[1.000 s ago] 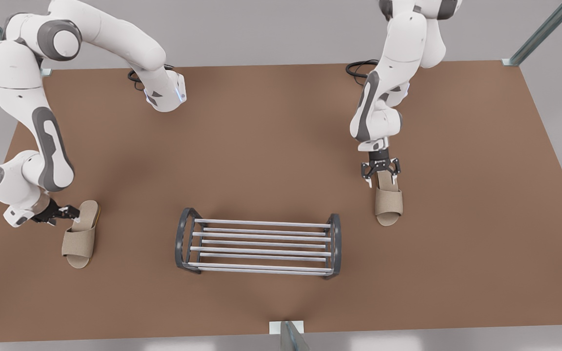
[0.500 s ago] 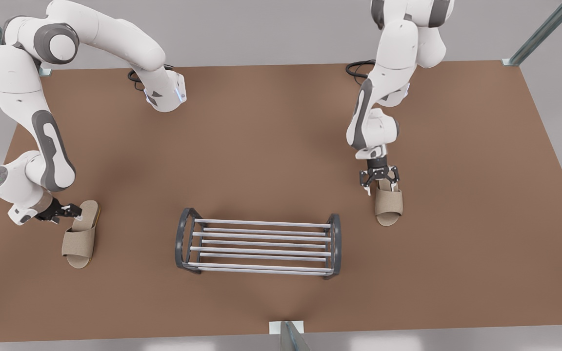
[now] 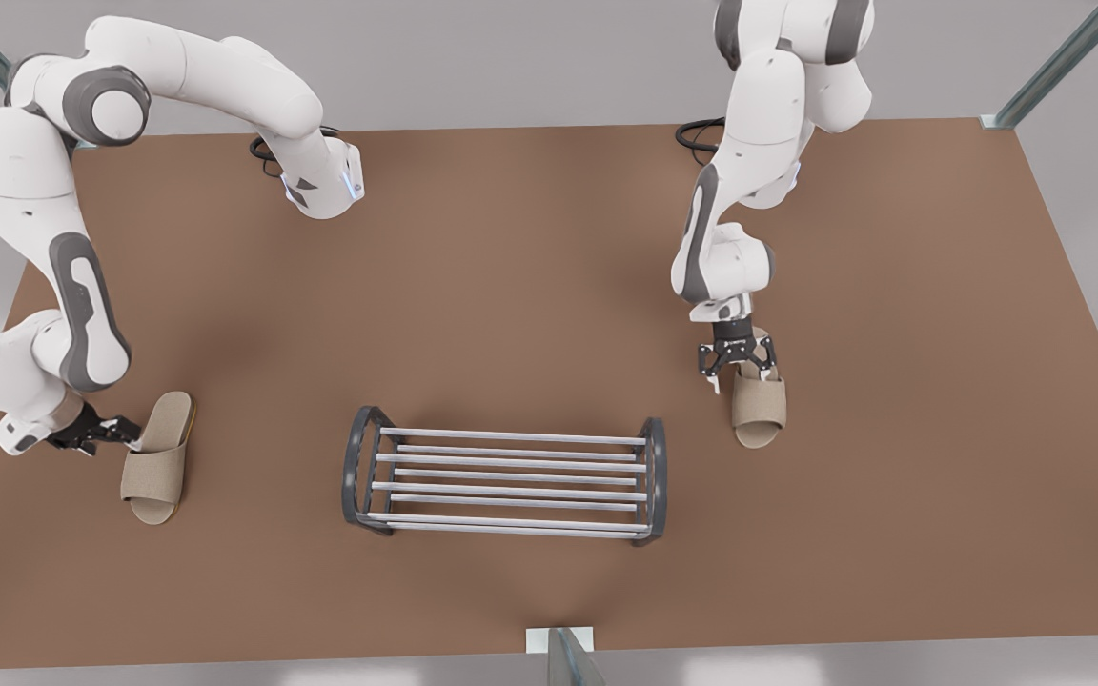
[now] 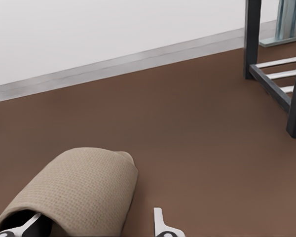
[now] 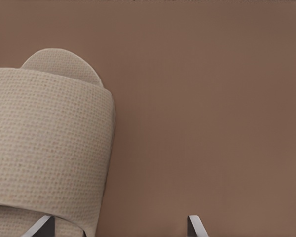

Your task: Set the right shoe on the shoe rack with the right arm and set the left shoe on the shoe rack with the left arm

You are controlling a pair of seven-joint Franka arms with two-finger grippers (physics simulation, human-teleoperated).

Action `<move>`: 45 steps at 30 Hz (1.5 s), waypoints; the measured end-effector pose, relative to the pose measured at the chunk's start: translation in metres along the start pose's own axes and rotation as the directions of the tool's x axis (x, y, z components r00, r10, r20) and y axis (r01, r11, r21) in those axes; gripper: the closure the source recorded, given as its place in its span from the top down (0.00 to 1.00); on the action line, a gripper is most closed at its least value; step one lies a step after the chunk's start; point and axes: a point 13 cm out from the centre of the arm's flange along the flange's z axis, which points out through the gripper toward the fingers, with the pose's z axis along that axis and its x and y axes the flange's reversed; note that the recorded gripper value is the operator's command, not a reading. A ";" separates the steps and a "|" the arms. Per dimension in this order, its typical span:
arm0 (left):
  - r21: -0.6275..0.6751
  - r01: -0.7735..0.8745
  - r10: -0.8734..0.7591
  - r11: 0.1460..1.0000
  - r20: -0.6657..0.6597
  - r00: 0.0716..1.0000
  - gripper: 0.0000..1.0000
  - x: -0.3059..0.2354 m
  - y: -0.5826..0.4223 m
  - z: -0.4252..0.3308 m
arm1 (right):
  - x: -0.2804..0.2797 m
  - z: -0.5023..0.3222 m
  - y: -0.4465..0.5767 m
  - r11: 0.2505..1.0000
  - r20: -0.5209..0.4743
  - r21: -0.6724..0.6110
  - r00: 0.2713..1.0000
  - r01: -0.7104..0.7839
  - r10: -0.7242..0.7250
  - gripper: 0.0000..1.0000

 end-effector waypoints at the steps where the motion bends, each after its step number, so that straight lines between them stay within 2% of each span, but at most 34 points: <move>1: -0.001 -0.006 0.006 1.000 -0.005 1.000 1.00 0.003 0.000 0.001 | 0.000 0.001 0.000 1.000 0.000 -0.001 1.000 0.001 -0.001 1.00; 6: -0.003 -0.031 0.031 1.000 -0.022 0.999 1.00 0.016 0.000 0.003 | -0.003 0.008 0.002 1.000 0.000 -0.007 1.000 0.010 -0.010 1.00; 7: -0.002 -0.034 0.034 0.999 -0.025 0.999 1.00 0.018 0.000 0.003 | -0.005 0.008 0.002 1.000 0.002 -0.006 1.000 0.012 -0.012 0.90; 10: 0.003 -0.039 0.039 0.999 -0.017 0.999 1.00 0.014 -0.006 0.008 | -0.008 0.006 0.001 1.000 0.006 -0.004 1.000 0.017 -0.017 0.69; 15: -0.001 -0.037 0.037 0.999 -0.013 0.999 0.98 0.008 -0.006 0.018 | -0.008 0.006 0.001 1.000 0.004 -0.005 1.000 0.022 -0.022 0.69; 16: -0.002 -0.037 0.037 0.999 -0.015 0.999 0.82 0.008 -0.005 0.018 | -0.007 0.007 0.002 1.000 0.003 -0.006 1.000 0.024 -0.024 0.69; 17: -0.004 -0.035 0.035 0.999 -0.016 0.999 0.54 0.007 -0.004 0.019 | -0.007 0.007 0.002 1.000 0.002 -0.007 1.000 0.025 -0.025 0.69; 18: -0.005 -0.032 0.032 0.999 -0.018 0.999 0.46 0.006 -0.003 0.020 | -0.007 0.007 0.002 1.000 0.002 -0.007 1.000 0.026 -0.026 0.69; 21: 0.004 -0.019 0.019 1.000 -0.022 1.000 0.29 -0.002 -0.008 0.022 | -0.010 0.007 0.002 1.000 0.005 -0.006 1.000 0.028 -0.028 0.71; 25: 0.023 0.010 -0.010 1.000 -0.024 1.000 0.28 -0.022 -0.015 0.021 | -0.018 0.010 -0.003 1.000 0.015 -0.006 1.000 0.026 -0.026 0.73; 26: 0.029 0.018 -0.017 0.999 -0.023 1.000 0.23 -0.028 -0.016 0.020 | -0.018 0.010 -0.003 1.000 0.015 -0.007 1.000 0.026 -0.026 0.73; 27: 0.034 0.023 -0.022 0.999 -0.022 1.000 0.21 -0.034 -0.015 0.018 | -0.018 0.011 -0.003 1.000 0.014 -0.008 1.000 0.026 -0.026 0.68; 28: 0.039 0.023 -0.022 0.999 -0.020 1.000 0.21 -0.038 -0.015 0.018 | -0.018 0.011 -0.002 1.000 0.013 -0.010 1.000 0.027 -0.026 0.51; 30: 0.052 0.023 -0.022 0.998 -0.016 1.000 0.21 -0.047 -0.016 0.016 | -0.018 0.011 -0.002 0.999 0.009 -0.013 1.000 0.030 -0.030 0.24; 32: 0.068 0.068 -0.069 0.995 0.007 0.998 0.21 -0.081 -0.008 0.007 | -0.018 0.010 -0.003 0.999 0.005 -0.014 0.999 0.035 -0.034 0.21; 35: 0.075 0.183 -0.189 0.980 0.072 0.979 0.21 -0.162 0.034 -0.017 | -0.017 0.008 -0.003 0.999 -0.006 -0.019 0.999 0.043 -0.043 0.21; 37: 0.133 0.257 -0.271 0.957 0.106 0.957 0.21 -0.215 0.038 -0.044 | -0.018 0.005 -0.003 0.998 -0.012 -0.024 0.999 0.050 -0.051 0.21; 40: 0.306 0.262 -0.326 0.915 0.180 0.928 0.21 -0.321 -0.026 -0.092 | -0.019 0.000 0.000 0.998 -0.025 -0.036 0.998 0.060 -0.061 0.21; 42: 0.456 0.204 -0.334 0.866 0.226 0.915 0.21 -0.382 -0.108 -0.156 | -0.020 -0.001 0.005 0.997 -0.034 -0.050 0.997 0.066 -0.068 0.21; 45: 0.522 0.116 -0.292 0.845 0.268 0.918 0.21 -0.396 -0.212 -0.208 | -0.042 -0.020 0.013 0.994 -0.014 -0.065 0.996 0.086 -0.087 0.21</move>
